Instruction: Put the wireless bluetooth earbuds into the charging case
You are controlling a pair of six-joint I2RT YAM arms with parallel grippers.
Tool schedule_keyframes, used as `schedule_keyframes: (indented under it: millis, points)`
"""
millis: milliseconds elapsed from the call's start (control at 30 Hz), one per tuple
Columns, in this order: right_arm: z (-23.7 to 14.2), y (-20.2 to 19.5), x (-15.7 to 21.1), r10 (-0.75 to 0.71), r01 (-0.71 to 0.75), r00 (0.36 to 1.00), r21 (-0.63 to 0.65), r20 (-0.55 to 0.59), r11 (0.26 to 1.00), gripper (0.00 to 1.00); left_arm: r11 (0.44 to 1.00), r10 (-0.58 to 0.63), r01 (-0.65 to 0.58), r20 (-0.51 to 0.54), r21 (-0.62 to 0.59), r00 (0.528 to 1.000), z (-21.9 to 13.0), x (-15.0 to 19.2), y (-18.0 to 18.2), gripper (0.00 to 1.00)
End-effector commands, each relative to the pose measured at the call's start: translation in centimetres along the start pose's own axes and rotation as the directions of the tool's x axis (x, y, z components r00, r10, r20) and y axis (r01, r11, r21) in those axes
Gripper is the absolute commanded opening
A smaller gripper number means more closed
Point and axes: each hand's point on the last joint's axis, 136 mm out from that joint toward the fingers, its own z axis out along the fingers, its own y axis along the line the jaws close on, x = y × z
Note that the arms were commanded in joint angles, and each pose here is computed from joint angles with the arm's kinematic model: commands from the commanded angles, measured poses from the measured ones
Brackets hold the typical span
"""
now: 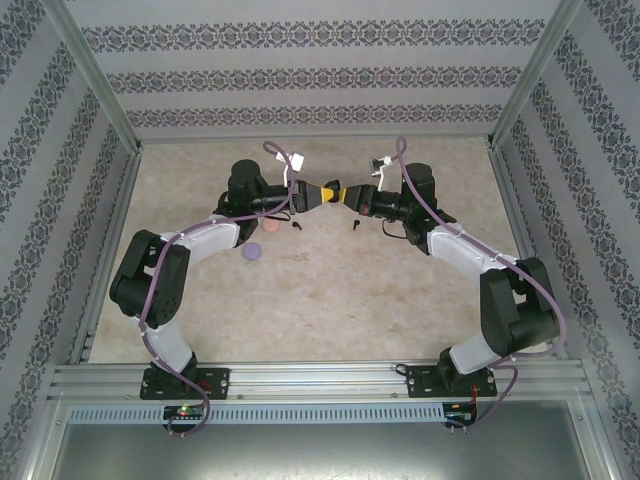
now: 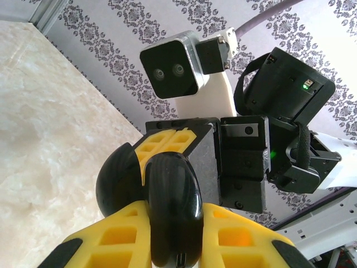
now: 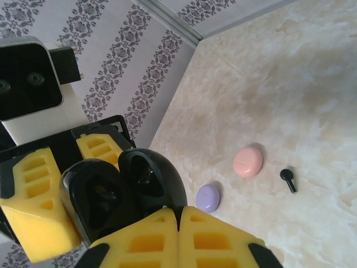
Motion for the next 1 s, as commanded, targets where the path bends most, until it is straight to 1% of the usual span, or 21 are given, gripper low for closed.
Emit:
schedule_keyframes:
  millis: [0, 100, 133, 167, 233, 267, 300, 400, 467, 533, 600, 667, 733, 833, 967]
  points:
    - [0.4, 1.5, -1.4, -0.046, 0.047, 0.999, -0.033, 0.024, 0.998, 0.00, 0.998, 0.034, -0.033, -0.017, 0.060, 0.999, 0.1, 0.6, -1.0, 0.00]
    - [0.3, 1.5, -1.5, -0.045, 0.046, 0.999, -0.026, 0.027, 0.999, 0.00, 0.998, 0.030, -0.029, -0.011, 0.049, 0.999, 0.1, 0.6, -0.7, 0.00]
    - [0.4, 1.5, -1.5, -0.045, 0.046, 0.999, -0.023, 0.027, 0.999, 0.00, 0.999, 0.027, -0.027, -0.008, 0.041, 1.000, 0.1, 0.6, -0.6, 0.03]
    - [0.3, 1.5, -1.6, -0.047, 0.048, 0.998, -0.021, 0.029, 0.999, 0.00, 0.999, 0.023, -0.023, -0.003, 0.027, 1.000, 0.1, 0.6, -0.3, 0.15]
    - [0.2, 1.2, -1.6, -0.051, 0.051, 0.998, 0.006, 0.031, 0.999, 0.00, 1.000, 0.023, -0.023, 0.008, -0.011, 1.000, 0.0, 0.5, 0.3, 0.34]
    - [0.1, 0.8, -1.7, -0.054, 0.054, 0.998, 0.029, 0.029, 0.998, 0.00, 0.999, 0.030, -0.030, 0.017, -0.039, 0.999, -0.2, 0.3, 0.6, 0.47]
    - [0.0, 0.5, -1.7, -0.063, 0.062, 0.998, 0.054, 0.026, 0.997, 0.00, 0.997, 0.040, -0.038, 0.025, -0.065, 0.999, -0.5, 0.1, 0.9, 0.55]
    - [-0.6, -0.6, -1.6, -0.100, 0.099, 0.995, 0.127, 0.003, 0.987, 0.00, 0.992, 0.078, -0.075, 0.021, -0.104, 0.997, -1.6, -0.9, 0.9, 0.67]
    - [-1.0, -0.9, -1.7, -0.138, 0.141, 0.990, 0.151, -0.026, 0.979, 0.00, 0.988, 0.104, -0.106, -0.027, -0.114, 0.994, -2.2, -1.1, 0.6, 0.71]
    - [-1.4, -1.3, -1.5, -0.189, 0.200, 0.979, 0.188, -0.074, 0.962, 0.00, 0.979, 0.131, -0.146, -0.112, -0.139, 0.985, -2.7, -0.7, 0.4, 0.74]
    - [-1.8, -1.7, -1.4, -0.247, 0.270, 0.961, 0.220, -0.125, 0.937, 0.00, 0.975, 0.145, -0.175, -0.202, -0.134, 0.969, -3.0, 0.0, -0.2, 0.75]
    - [-2.0, -2.1, -1.3, -0.289, 0.324, 0.942, 0.239, -0.169, 0.915, 0.00, 0.975, 0.148, -0.187, -0.270, -0.124, 0.951, -3.2, 0.6, -0.5, 0.76]
    - [-2.1, -2.2, -0.9, -0.336, 0.384, 0.916, 0.231, -0.222, 0.894, 0.00, 0.978, 0.142, -0.184, -0.332, -0.101, 0.933, -3.3, 1.3, -0.8, 0.77]
    - [-2.2, -2.0, -0.3, -0.367, 0.430, 0.888, 0.216, -0.277, 0.877, 0.00, 0.984, 0.119, -0.162, -0.401, -0.075, 0.908, -3.5, 2.2, -1.1, 0.78]
    - [-2.5, -1.4, 0.5, -0.390, 0.467, 0.859, 0.195, -0.332, 0.862, 0.00, 0.990, 0.098, -0.133, -0.449, -0.047, 0.888, -3.4, 2.7, -1.0, 0.78]
